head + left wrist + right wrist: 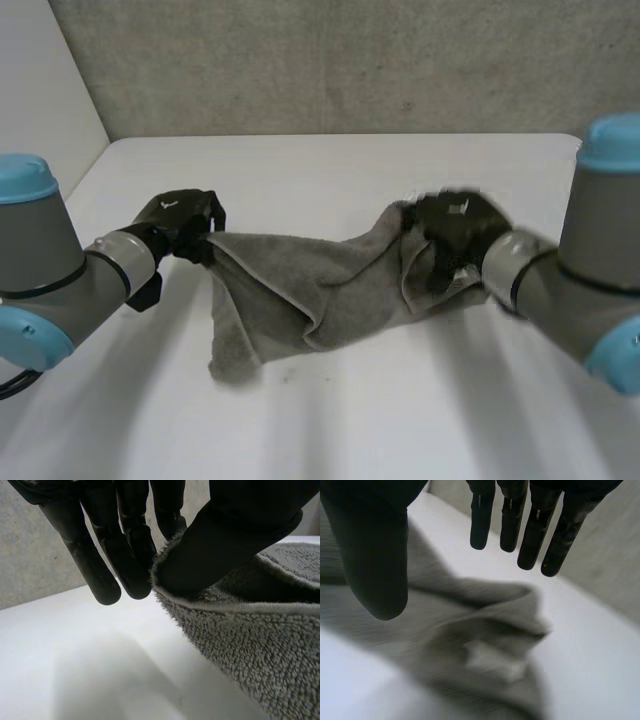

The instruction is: Fold the towel.

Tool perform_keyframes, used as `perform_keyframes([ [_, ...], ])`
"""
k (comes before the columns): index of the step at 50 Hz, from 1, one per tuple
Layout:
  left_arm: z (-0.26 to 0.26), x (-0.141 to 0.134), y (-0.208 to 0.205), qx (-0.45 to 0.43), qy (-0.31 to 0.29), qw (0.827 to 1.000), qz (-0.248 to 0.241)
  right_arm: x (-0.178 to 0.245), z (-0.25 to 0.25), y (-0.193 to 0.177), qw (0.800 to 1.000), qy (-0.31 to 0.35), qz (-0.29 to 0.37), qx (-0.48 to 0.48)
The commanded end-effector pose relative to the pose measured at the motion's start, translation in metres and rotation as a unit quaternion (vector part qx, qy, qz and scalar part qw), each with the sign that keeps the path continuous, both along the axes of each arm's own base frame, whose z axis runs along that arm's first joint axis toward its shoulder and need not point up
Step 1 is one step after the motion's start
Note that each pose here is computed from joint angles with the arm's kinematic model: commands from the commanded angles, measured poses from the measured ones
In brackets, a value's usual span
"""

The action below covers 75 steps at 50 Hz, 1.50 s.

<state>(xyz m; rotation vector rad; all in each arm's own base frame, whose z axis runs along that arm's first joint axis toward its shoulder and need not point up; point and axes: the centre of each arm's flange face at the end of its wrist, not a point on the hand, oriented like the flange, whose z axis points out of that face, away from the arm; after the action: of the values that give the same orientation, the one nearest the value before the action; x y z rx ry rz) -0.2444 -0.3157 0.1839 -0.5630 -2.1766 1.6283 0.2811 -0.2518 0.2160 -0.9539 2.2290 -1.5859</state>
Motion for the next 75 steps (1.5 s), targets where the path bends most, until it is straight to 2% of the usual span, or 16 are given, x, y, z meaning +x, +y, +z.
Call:
perform_keyframes([
  [1, -0.003, -0.002, 0.003, 0.001, -0.011, 1.000, -0.007, 0.011, -0.030, 0.024, 0.982, -0.142, 0.002, 0.128],
  [5, -0.003, -0.002, 0.006, 0.001, -0.011, 1.000, -0.009, 0.024, -0.037, 0.030, 0.965, -0.209, 0.006, 0.160],
  [15, -0.005, -0.002, 0.008, 0.005, -0.012, 1.000, -0.009, 0.058, -0.063, 0.036, 0.961, -0.241, 0.003, 0.135],
  [23, -0.005, -0.002, 0.008, 0.006, -0.012, 1.000, -0.009, 0.076, -0.084, 0.032, 0.943, -0.292, -0.031, 0.159],
  [34, -0.006, -0.002, 0.008, 0.007, -0.013, 1.000, -0.009, 0.091, -0.096, 0.035, 0.943, -0.312, -0.051, 0.107],
  [40, -0.007, -0.003, 0.009, 0.009, -0.013, 1.000, -0.011, 0.096, -0.106, 0.034, 0.951, -0.292, -0.043, 0.089],
  [46, -0.009, -0.005, 0.016, 0.016, -0.015, 1.000, -0.017, 0.089, -0.096, 0.024, 0.953, -0.291, -0.060, 0.064],
  [50, -0.007, -0.009, 0.021, 0.013, -0.017, 0.999, -0.026, 0.064, -0.042, -0.010, 0.947, -0.307, -0.090, -0.016],
  [54, 0.018, -0.018, 0.031, -0.027, -0.014, 0.999, -0.043, 0.039, 0.003, -0.030, 0.949, -0.285, -0.096, -0.098],
  [56, 0.028, -0.019, 0.035, -0.041, -0.012, 0.998, -0.048, 0.028, 0.042, -0.035, 0.955, -0.243, -0.058, -0.161],
  [57, 0.037, -0.021, 0.039, -0.054, -0.009, 0.997, -0.052, 0.028, 0.042, -0.035, 0.955, -0.243, -0.058, -0.161],
  [61, 0.047, -0.024, 0.047, -0.067, -0.005, 0.996, -0.061, 0.023, 0.072, -0.012, 0.977, -0.147, 0.033, -0.151],
  [62, 0.048, -0.028, 0.052, -0.065, -0.004, 0.996, -0.067, 0.023, 0.072, -0.012, 0.977, -0.146, 0.033, -0.151],
  [64, 0.045, -0.030, 0.056, -0.059, -0.007, 0.995, -0.074, 0.017, 0.063, -0.001, 0.991, -0.084, 0.046, -0.090],
  [70, 0.018, -0.043, 0.067, -0.010, -0.022, 0.995, -0.099, 0.009, 0.032, 0.011, 0.997, 0.014, 0.066, -0.023],
  [75, -0.003, -0.050, 0.068, 0.022, -0.039, 0.993, -0.112, 0.008, 0.012, 0.011, 0.997, 0.038, 0.074, -0.003],
])
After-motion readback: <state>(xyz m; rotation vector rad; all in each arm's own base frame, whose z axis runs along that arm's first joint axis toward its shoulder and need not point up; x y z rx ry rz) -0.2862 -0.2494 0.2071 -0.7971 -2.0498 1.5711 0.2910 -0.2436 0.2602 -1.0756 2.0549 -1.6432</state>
